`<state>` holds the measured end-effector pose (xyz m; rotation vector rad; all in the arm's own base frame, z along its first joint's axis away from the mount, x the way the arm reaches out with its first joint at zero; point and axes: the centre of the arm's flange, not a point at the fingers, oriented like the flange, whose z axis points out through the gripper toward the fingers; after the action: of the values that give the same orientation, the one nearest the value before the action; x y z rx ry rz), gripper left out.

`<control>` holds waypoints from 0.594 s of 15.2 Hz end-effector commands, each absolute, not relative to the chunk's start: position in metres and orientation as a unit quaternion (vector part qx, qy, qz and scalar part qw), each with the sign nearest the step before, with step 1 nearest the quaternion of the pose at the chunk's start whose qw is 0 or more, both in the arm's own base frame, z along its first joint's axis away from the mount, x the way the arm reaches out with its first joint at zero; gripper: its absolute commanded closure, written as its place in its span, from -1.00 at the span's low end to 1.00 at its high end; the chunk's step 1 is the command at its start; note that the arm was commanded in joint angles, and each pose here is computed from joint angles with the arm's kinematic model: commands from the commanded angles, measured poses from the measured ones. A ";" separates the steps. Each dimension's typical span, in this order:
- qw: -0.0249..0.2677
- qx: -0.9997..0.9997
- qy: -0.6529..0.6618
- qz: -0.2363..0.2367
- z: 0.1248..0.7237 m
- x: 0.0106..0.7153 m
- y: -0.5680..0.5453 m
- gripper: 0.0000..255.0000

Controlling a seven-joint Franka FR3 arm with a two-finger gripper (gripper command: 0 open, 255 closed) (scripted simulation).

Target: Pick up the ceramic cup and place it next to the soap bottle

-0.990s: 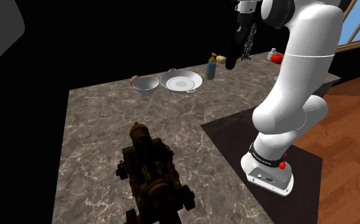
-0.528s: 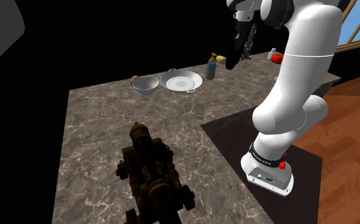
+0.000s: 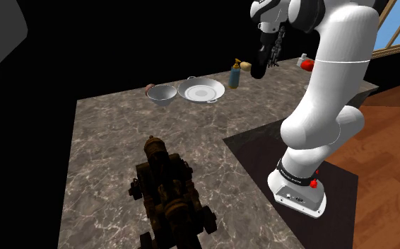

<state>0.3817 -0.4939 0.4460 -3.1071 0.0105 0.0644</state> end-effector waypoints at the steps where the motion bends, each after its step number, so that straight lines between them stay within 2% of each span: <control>1: 0.017 -1.000 0.003 0.020 0.435 0.382 -0.493 1.00; 9: 0.017 -1.000 0.003 0.020 0.393 0.382 -0.493 1.00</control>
<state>0.3825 -0.4926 0.3987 -3.1071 0.0105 0.0644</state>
